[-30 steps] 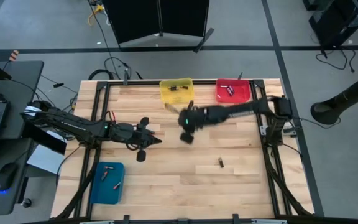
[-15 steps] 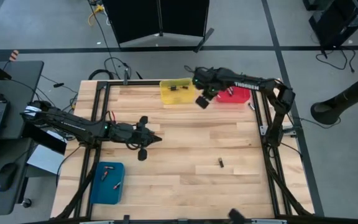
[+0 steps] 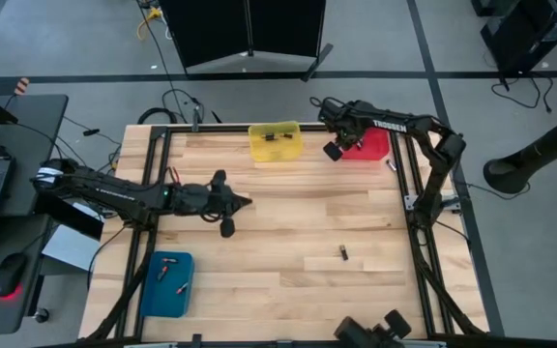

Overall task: Sort batteries
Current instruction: Put the silver battery into the red bin

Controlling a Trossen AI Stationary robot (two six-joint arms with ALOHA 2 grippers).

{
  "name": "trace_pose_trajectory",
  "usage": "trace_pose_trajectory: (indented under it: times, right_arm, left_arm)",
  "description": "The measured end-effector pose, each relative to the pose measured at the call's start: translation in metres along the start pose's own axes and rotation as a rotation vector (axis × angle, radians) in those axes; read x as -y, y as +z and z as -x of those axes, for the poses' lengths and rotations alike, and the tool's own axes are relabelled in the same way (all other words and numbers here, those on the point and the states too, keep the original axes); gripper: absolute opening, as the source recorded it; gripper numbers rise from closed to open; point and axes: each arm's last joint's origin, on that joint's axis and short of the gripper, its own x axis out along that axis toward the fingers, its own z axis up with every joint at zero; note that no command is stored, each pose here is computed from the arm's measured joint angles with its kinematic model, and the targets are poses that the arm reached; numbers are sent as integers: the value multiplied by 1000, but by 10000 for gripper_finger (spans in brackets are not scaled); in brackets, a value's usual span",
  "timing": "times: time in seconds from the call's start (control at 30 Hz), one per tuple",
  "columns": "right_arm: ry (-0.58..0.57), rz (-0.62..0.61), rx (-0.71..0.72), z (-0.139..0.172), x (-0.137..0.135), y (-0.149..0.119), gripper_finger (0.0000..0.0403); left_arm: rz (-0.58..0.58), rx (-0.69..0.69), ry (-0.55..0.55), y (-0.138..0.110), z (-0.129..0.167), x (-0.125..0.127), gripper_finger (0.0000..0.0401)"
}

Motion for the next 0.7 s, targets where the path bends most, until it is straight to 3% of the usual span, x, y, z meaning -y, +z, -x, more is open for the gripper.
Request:
trace_pose_trajectory:
  times: [0.33,0.6,0.7]
  right_arm:
    - [122,-78,-13,-29,31,0,57]
    - [183,-74,-17,-37,39,-1,95]
    - [179,-66,-17,-37,39,-2,106]
  left_arm:
    - [-8,-32,-3,-3,0,-1,6]
    - [-8,-84,3,-8,0,-2,6]
    - [-8,-163,-16,-14,-1,-7,6]
